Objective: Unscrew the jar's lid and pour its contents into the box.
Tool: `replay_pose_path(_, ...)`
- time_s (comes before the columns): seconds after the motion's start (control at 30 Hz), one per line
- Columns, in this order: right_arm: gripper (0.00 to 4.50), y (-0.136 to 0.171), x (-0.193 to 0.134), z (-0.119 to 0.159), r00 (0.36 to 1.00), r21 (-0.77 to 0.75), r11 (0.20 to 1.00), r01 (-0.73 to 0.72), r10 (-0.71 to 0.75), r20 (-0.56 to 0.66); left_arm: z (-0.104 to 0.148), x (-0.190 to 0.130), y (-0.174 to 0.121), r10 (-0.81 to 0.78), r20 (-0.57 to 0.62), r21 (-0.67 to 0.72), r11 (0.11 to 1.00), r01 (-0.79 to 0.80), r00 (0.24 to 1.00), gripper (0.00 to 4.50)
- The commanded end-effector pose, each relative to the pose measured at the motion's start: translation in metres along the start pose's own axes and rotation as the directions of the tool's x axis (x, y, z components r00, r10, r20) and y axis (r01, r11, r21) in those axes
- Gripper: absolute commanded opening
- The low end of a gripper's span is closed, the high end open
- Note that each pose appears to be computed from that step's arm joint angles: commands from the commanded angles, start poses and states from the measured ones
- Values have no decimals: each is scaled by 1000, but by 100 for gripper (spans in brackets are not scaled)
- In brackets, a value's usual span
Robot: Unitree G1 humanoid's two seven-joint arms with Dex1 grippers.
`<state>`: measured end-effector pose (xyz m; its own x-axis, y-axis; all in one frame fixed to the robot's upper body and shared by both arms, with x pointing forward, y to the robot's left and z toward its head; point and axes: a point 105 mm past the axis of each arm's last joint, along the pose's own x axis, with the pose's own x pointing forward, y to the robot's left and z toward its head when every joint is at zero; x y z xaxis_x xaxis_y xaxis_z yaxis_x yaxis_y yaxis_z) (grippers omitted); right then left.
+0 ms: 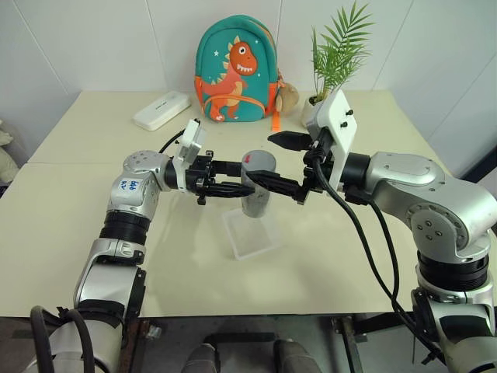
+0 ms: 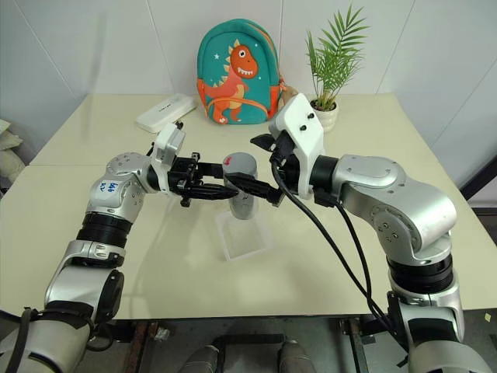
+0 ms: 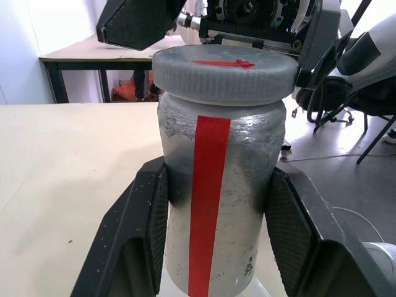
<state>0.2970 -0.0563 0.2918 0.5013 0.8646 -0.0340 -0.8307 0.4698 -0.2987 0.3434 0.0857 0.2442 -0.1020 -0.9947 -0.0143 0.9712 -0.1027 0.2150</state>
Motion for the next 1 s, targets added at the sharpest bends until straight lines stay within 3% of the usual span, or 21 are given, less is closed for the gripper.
replay_pose_path(0.03, 448, -10, -14, 9, 997, -33, 997, 73, -73, 21, 11, -1, -3, -21, -1, 53, 998, 21, 1000, 188)
replay_pose_path(0.6, 448, -5, -26, 7, 997, -39, 996, 78, -78, -4, 10, -1, -3, -29, -4, 50, 998, 30, 1000, 188)
replay_pose_path(1.0, 448, 14, -29, 11, 1000, -39, 999, -12, 12, 4, 9, 0, -4, -34, -4, 51, 998, 34, 999, 188)
